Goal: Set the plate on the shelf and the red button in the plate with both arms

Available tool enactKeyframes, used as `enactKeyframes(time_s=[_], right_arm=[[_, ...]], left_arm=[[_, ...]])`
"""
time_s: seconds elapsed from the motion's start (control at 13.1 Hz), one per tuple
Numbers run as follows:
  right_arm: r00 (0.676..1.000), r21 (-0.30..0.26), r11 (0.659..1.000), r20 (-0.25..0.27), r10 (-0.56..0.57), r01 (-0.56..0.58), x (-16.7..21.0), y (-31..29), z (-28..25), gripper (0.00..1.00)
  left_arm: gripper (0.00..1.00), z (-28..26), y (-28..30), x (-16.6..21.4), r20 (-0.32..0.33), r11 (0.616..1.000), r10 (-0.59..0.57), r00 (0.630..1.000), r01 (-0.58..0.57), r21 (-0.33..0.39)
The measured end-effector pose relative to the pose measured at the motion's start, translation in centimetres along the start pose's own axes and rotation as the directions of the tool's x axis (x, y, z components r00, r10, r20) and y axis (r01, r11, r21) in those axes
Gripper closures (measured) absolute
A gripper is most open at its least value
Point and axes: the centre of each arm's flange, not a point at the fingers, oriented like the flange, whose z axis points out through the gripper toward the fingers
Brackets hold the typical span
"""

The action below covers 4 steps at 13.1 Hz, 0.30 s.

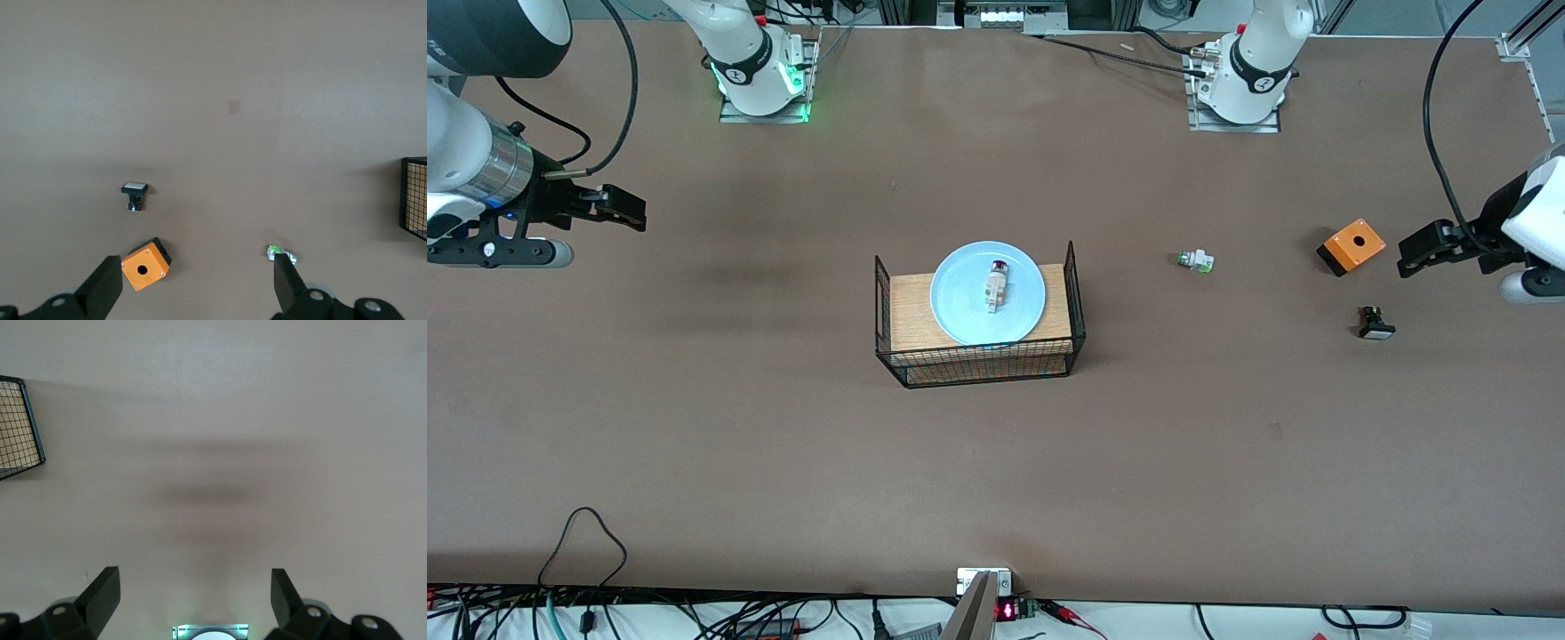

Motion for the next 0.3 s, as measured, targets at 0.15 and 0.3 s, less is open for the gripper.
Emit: enactKeyframes(time_s=[0.15,0.3], right_arm=[[1.0,0.0,1.0,0.0,0.0,0.0,0.0,0.0,0.0,0.0],[1.0,0.0,1.0,0.001,-0.001,0.001,-0.01,-0.02,0.0,0.0]], left_arm=[[0.0,0.47,-0.38,-0.78,0.015,1.0,-0.006,1.0,0.006,0.002],[0.0,0.64,-0.86,-1.27,0.022,1.0,0.002,1.0,-0.002,0.003]])
